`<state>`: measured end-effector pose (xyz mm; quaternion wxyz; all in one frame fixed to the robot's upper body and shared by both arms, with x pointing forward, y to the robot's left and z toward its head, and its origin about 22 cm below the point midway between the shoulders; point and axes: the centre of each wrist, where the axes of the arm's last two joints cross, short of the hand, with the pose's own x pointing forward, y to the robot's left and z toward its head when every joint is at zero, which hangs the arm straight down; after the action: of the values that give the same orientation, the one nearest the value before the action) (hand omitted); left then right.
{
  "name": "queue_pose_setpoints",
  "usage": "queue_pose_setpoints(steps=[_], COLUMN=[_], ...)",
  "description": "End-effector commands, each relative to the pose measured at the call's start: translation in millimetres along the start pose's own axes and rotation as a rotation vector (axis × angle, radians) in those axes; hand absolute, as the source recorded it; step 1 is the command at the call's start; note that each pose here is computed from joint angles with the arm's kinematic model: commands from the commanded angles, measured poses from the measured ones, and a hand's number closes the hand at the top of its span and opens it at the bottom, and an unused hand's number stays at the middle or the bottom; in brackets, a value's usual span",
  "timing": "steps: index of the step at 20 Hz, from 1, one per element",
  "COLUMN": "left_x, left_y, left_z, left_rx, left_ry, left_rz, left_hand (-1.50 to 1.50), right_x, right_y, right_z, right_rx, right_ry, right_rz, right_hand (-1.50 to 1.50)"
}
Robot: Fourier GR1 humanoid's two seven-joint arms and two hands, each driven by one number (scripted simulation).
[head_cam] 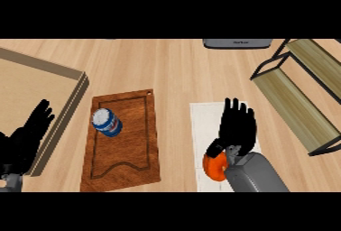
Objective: Pick the lemon from the placemat and place it in the tiered shelf
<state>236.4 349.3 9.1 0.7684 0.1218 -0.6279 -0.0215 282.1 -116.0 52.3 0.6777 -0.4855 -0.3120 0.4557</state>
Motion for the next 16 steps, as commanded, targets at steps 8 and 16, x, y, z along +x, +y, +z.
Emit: queue_pose_setpoints(steps=[8, 16], left_x=[-11, -5], left_y=[-10, 2], left_z=[1, 19], left_rx=[-0.009, -0.012], left_ry=[0.036, 0.039], left_rz=[0.011, 0.005], left_hand=[0.0, 0.0], right_x=[-22, -17], right_y=[3, 30], right_z=[-20, -42], right_rx=[0.028, 0.041], right_ry=[0.096, 0.092], right_rz=[0.069, 0.047], right_hand=[-1.5, -1.5])
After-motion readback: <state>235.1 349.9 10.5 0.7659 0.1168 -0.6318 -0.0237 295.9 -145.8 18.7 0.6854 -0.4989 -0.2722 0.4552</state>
